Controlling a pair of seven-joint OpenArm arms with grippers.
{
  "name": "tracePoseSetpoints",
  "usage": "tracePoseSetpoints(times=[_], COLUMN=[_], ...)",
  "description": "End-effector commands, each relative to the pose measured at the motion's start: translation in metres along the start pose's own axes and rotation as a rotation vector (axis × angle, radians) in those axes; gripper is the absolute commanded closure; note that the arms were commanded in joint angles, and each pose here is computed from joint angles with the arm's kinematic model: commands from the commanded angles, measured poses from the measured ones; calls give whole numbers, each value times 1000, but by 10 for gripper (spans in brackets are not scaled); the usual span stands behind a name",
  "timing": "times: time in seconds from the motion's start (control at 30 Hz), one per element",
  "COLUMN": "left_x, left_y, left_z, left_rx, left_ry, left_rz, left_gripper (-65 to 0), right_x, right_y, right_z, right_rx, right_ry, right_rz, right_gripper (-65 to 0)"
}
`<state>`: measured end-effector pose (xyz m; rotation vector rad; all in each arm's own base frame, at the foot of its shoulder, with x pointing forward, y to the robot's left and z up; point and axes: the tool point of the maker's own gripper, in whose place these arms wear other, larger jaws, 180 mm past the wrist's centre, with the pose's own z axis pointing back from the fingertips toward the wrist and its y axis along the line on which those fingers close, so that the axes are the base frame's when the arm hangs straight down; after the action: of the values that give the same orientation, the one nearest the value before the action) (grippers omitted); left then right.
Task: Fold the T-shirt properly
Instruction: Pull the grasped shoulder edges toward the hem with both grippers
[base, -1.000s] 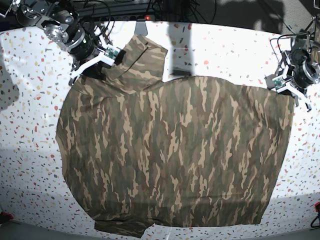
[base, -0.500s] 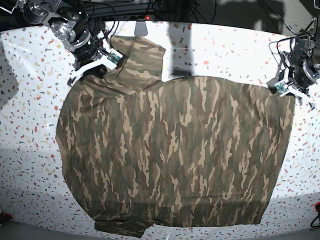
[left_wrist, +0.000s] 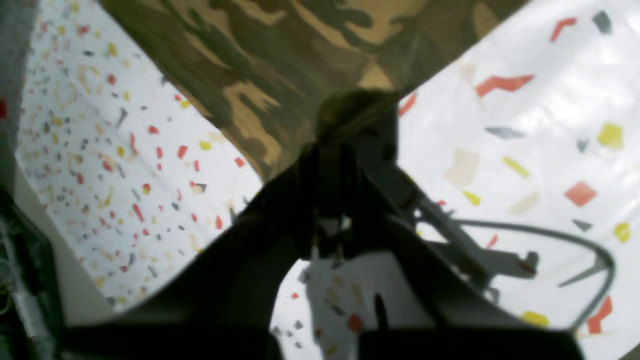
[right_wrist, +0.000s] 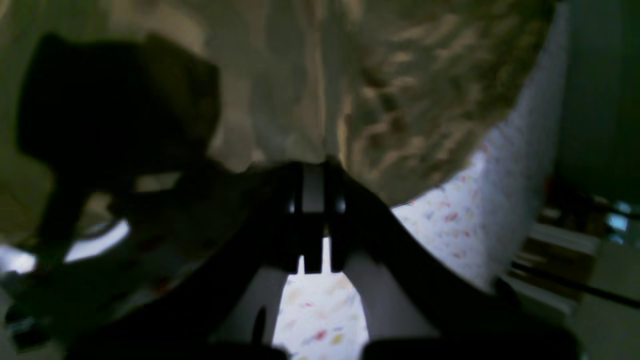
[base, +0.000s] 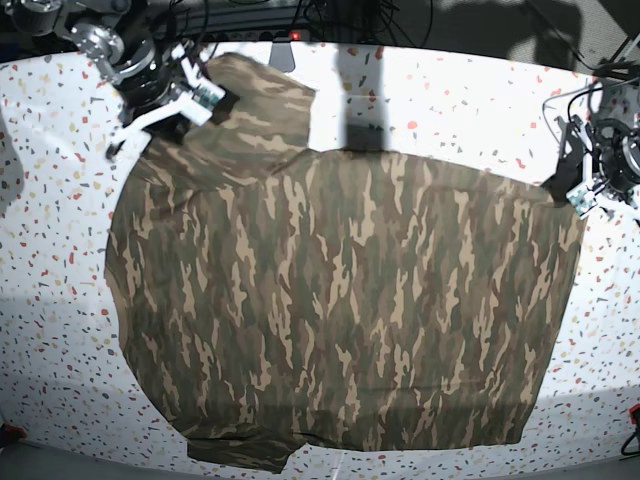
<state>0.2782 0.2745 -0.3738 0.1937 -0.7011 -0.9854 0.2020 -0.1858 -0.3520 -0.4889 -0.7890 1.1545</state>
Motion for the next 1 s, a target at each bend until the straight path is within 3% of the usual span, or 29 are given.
tracePoseSetpoints(times=[0.0, 0.17, 0.37, 0.63, 0.97], left_x=[8, 13, 25, 36, 45], left_y=[23, 43, 43, 56, 103], left_z=[7, 10, 8, -2, -9], left_rx=[72, 178, 196, 262, 344], left_ry=[-22, -46, -140, -235, -288], left_rz=[-11, 40, 96, 176, 220], left_gripper=[0, 0, 0, 0, 0], right_x=[2, -2, 3, 14, 34], right_y=[-18, -39, -65, -81, -120], right_z=[1, -4, -13, -48, -71], right_rx=[-52, -92, -137, -124, -128], right_ry=[-13, 7, -29, -63, -118], right_rz=[6, -49, -174, -320, -394], right_gripper=[0, 0, 0, 0, 0])
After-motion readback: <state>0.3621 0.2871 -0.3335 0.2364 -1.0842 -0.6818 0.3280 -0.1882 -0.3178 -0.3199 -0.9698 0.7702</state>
